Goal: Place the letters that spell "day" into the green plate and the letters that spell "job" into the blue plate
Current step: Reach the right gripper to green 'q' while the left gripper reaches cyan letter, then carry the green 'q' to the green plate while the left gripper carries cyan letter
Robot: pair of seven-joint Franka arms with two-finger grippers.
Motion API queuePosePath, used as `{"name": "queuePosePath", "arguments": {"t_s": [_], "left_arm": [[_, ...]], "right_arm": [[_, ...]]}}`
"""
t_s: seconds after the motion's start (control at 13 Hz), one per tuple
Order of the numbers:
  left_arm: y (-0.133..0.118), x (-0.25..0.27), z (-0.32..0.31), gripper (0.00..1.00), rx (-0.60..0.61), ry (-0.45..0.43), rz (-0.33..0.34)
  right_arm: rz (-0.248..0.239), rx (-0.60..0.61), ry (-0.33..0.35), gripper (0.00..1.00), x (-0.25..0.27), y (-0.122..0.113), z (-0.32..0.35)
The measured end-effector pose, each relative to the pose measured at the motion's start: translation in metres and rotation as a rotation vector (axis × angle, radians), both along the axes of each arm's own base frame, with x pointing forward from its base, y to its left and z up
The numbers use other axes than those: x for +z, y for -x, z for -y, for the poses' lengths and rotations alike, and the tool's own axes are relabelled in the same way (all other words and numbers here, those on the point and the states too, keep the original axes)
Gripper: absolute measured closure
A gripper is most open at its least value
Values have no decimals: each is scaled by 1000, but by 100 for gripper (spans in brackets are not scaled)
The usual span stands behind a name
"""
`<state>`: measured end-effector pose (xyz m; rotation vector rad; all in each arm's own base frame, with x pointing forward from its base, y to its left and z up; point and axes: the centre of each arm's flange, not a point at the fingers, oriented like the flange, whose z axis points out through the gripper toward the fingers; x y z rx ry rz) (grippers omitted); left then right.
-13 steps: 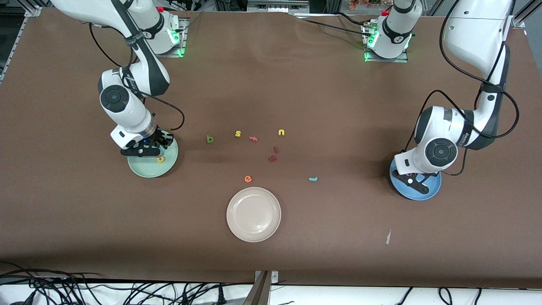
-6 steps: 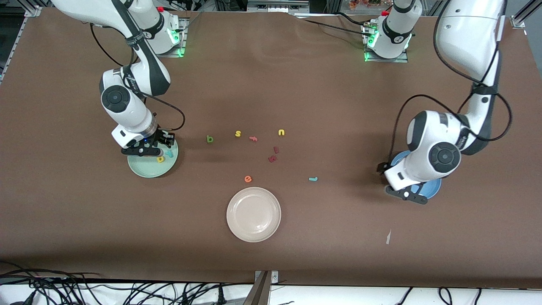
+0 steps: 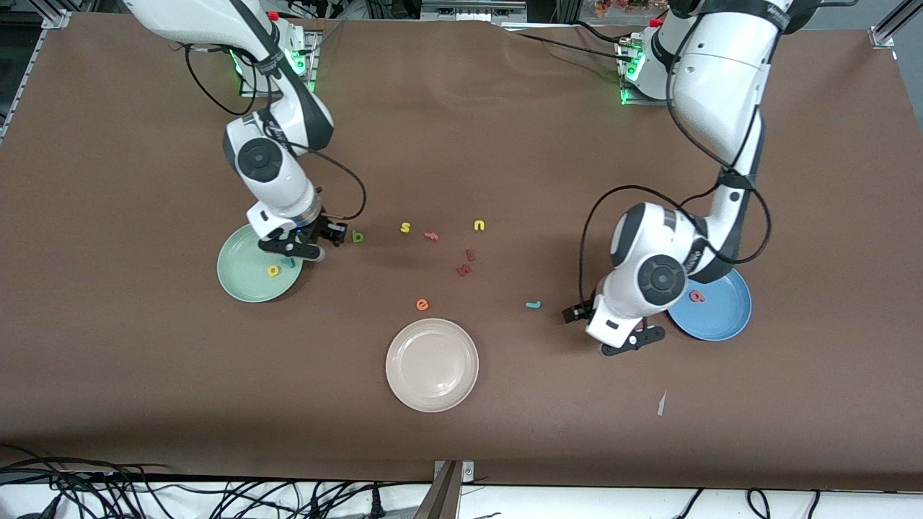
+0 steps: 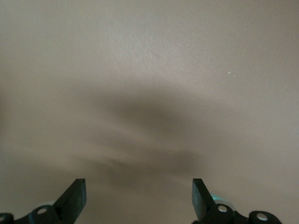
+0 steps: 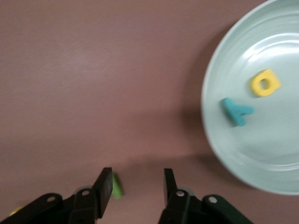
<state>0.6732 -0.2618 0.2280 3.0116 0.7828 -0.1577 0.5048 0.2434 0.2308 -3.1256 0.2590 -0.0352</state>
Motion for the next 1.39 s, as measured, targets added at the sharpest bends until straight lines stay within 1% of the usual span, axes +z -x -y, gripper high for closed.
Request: {"name": "queuePosePath", "arguments": {"t_s": [0.15, 0.31, 0.39, 0.54, 0.69, 0.77, 0.85, 0.93, 1.0, 1.08, 1.16, 1.23, 1.39], "left_arm": [[6, -8, 33, 0, 255, -25, -10], [10, -17, 57, 0, 464, -30, -3], [10, -19, 64, 0, 547, -17, -1], [11, -21, 71, 0, 660, 14, -24], [12, -24, 78, 4, 733, 33, -18], [13, -28, 84, 14, 760, 45, -3], [15, -34, 90, 19, 774, 52, 7], [18, -39, 95, 21, 782, 52, 9], [20, -44, 97, 27, 782, 48, 7], [21, -49, 96, 28, 780, 40, 6], [23, -53, 94, 32, 774, 26, 8], [24, -56, 91, 32, 767, 7, 6], [28, -58, 88, 32, 759, -26, -18]], "right_arm": [[8, 21, -16, 48, -1, 7, -21], [10, 40, -22, 48, -8, 12, -30], [10, 52, -19, 48, -13, 13, -32], [17, 86, -7, 48, -21, 15, -33], [26, 124, 7, 47, -28, 20, -33], [28, 138, 13, 47, -30, 22, -33], [31, 149, 14, 44, -32, 24, -33], [38, 161, 10, 44, -33, 28, -35], [48, 176, 2, 44, -37, 32, -37], [52, 187, -5, 44, -42, 38, -37], [50, 194, -8, 44, -47, 42, -37], [47, 196, -10, 44, -51, 44, -37], [46, 197, -11, 44, -52, 45, -37]]}}
